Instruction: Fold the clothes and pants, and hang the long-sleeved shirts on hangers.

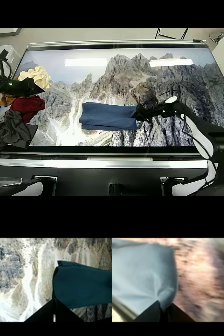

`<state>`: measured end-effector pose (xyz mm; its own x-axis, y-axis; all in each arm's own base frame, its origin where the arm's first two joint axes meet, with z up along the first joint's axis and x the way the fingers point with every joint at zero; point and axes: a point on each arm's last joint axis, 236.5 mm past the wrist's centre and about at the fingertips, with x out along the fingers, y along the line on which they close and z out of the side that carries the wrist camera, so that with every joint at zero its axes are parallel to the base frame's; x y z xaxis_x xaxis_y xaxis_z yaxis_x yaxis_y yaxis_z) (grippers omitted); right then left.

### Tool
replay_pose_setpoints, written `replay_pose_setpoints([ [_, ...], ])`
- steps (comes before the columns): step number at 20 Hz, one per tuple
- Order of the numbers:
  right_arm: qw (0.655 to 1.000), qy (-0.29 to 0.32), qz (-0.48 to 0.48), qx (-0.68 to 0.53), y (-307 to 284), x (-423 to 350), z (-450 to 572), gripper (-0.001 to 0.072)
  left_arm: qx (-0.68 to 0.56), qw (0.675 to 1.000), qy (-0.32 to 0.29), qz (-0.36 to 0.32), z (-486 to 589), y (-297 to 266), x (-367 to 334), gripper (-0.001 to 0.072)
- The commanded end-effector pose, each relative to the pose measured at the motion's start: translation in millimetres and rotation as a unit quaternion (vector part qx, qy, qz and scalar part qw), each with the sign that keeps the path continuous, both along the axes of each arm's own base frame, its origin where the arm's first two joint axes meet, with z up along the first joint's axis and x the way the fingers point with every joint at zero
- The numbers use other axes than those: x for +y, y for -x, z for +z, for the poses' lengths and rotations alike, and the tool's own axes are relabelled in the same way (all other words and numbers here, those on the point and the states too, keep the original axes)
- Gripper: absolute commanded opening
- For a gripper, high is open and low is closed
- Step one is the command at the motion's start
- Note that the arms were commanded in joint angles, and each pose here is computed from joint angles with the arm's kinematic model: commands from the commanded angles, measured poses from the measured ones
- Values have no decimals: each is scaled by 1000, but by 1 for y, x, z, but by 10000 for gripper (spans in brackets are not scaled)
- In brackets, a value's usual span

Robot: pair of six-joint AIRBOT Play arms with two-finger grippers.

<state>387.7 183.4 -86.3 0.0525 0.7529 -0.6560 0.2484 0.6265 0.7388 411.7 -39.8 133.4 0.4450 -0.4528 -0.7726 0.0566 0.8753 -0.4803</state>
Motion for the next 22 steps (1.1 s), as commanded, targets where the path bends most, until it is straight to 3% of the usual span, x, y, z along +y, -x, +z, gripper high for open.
replay_pose_setpoints([
  [1,995,-75,35,-61,-17,0,55,36,-5,1000,2,-19,1,-1,-18,24],
  [5,984,-70,-9,-163,-75,-89,154,36,-10,1000,6,-26,3,-3,-34,24],
  [10,956,37,-189,-221,-103,-276,214,35,-5,1000,15,-25,3,-3,-49,24],
  [13,931,85,-303,-187,-66,-389,204,35,6,999,22,-23,3,0,-56,24],
  [17,887,165,-425,-80,27,-505,165,35,11,999,27,-25,3,2,-64,24],
  [22,871,178,-445,104,135,-512,92,34,13,999,29,-28,3,3,-70,25],
])
